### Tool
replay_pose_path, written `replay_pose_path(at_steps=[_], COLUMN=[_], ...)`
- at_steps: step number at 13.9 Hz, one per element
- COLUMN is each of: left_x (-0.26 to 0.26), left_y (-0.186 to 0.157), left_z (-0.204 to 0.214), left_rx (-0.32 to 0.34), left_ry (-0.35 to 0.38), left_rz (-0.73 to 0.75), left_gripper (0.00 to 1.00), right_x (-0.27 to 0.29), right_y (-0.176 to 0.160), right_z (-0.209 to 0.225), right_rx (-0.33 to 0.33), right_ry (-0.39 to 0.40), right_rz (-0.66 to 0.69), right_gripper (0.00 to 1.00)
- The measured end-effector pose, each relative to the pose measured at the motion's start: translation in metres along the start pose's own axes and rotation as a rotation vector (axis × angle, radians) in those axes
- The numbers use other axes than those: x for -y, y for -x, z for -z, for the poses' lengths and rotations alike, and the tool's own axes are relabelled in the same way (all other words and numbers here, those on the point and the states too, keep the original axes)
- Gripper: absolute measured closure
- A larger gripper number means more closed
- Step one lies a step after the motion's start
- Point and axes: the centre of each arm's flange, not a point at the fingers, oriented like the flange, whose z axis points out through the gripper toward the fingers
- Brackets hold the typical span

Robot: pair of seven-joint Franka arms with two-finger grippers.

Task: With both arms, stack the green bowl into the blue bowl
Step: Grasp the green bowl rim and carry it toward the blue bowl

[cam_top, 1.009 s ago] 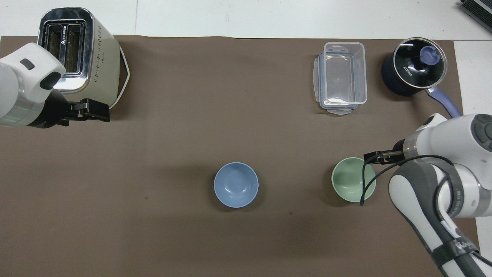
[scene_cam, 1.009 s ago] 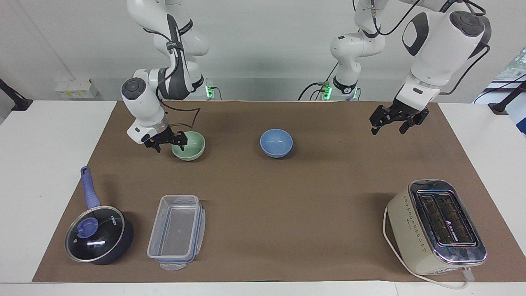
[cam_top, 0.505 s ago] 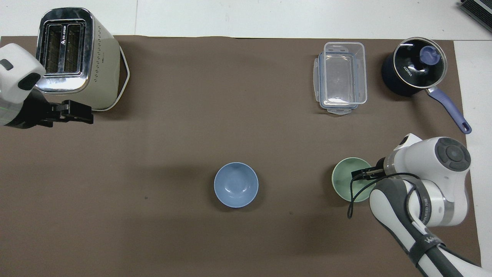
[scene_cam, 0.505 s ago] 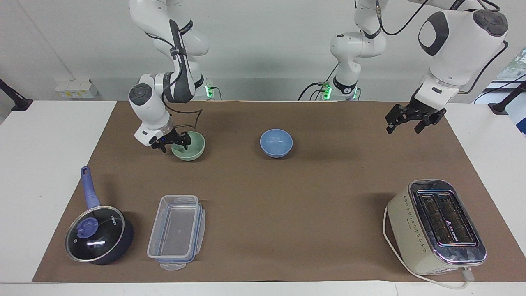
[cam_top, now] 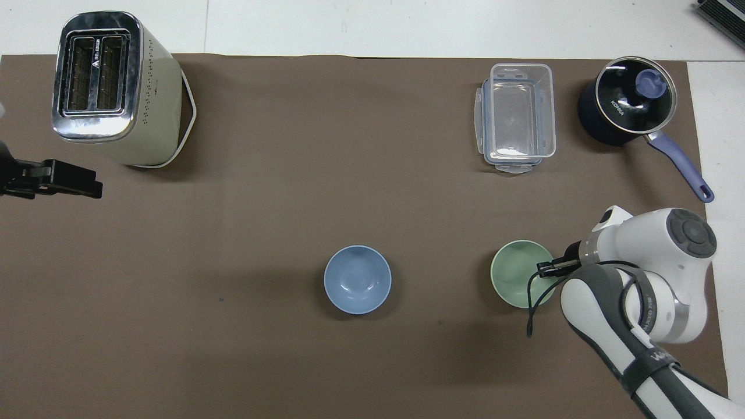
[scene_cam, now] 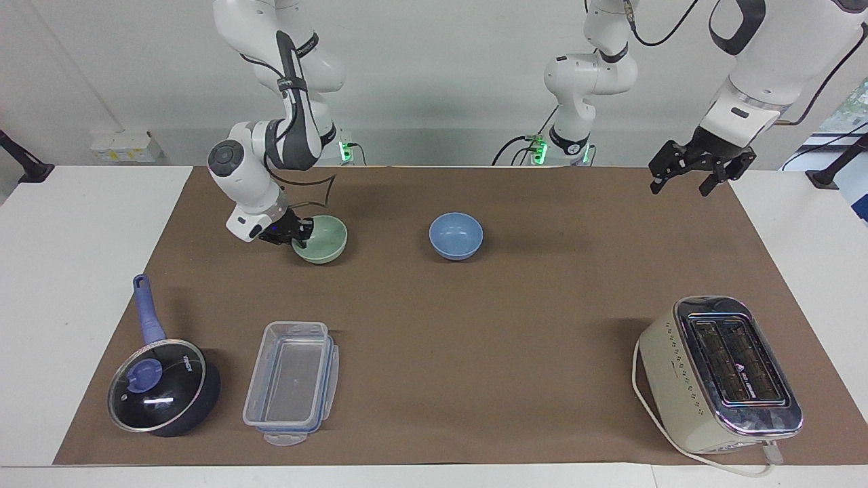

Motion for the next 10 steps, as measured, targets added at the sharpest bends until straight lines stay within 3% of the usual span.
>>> replay_pose_path(at_steps=[6,10], left_x=[0.007,0.007], left_y=[0.005,0.006], left_z=[0.001,0.001], left_rx=[0.037,0.043], left_ry=[-0.051,-0.052], left_rz=[-0.04,-0.007], left_gripper=[0.0,0.0], right_x=[0.01,0.058], right_y=[-0.002,-0.01], right_z=[0.019,0.055], right_rx=[0.014,-0.001], right_ry=[-0.025,-0.108], right_rz=[0.025,0.06], right_gripper=[0.94,0.94])
